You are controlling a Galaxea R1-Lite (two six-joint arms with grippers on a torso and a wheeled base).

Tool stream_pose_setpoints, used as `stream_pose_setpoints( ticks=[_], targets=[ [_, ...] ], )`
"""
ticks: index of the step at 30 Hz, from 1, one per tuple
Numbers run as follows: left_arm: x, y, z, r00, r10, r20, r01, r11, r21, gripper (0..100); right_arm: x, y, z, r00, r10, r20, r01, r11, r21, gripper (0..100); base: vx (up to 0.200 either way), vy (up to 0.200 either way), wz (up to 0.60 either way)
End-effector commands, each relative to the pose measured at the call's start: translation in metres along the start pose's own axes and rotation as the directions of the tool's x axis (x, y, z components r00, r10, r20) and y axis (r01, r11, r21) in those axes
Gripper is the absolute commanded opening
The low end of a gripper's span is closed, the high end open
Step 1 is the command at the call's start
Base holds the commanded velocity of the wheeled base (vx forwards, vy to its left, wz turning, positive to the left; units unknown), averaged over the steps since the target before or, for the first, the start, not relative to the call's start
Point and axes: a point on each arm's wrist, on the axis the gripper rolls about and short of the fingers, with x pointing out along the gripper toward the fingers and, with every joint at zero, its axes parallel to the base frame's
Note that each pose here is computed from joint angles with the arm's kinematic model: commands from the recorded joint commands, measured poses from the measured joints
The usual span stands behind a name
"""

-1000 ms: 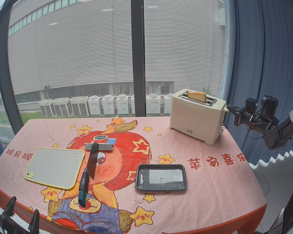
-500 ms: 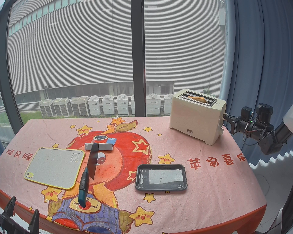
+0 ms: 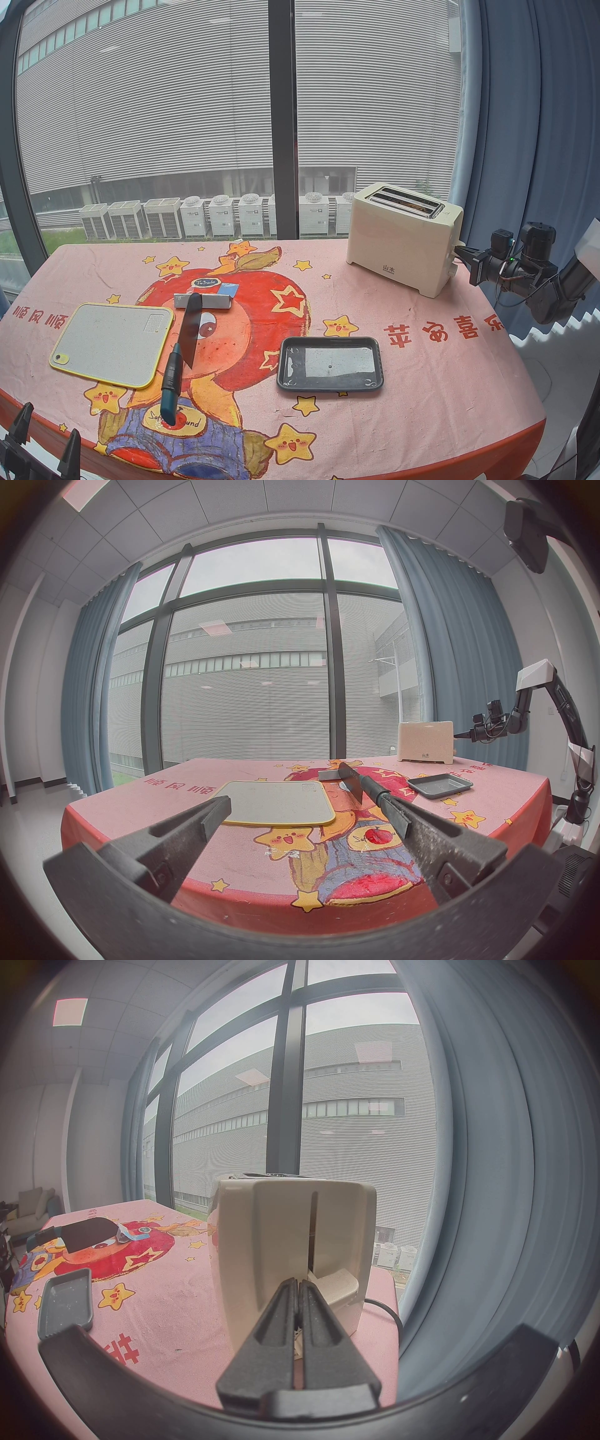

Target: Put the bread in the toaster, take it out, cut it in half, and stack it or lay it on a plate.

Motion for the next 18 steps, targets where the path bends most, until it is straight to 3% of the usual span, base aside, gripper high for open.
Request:
stream_pose_setpoints(
  ticks=[1, 12, 16, 18],
  targets=[
    [0.0, 0.0, -0.005, 1.0, 0.001, -0.002, -0.001, 1.0, 0.0, 100, 0.001, 0.0, -0.004, 1.0, 0.002, -0.017, -0.002, 1.0, 0.007, 0, 0.0, 0.0, 0.0],
    [0.0, 0.0, -0.005, 1.0, 0.001, -0.002, -0.001, 1.0, 0.0, 100, 0.002, 0.001, -0.004, 1.0, 0.003, -0.013, -0.003, 1.0, 0.005, 0, 0.0, 0.0, 0.0],
    [0.0, 0.0, -0.005, 1.0, 0.001, -0.002, -0.001, 1.0, 0.0, 100, -0.001, 0.002, 0.006, 1.0, 0.003, 0.014, -0.003, 1.0, -0.007, 0, 0.0, 0.0, 0.0],
    [0.0, 0.0, -0.005, 1.0, 0.001, -0.002, -0.001, 1.0, 0.001, 100, -0.009, 0.006, 0.021, 0.999, 0.005, 0.047, -0.004, 1.0, -0.024, 0, 0.0, 0.0, 0.0]
  ],
)
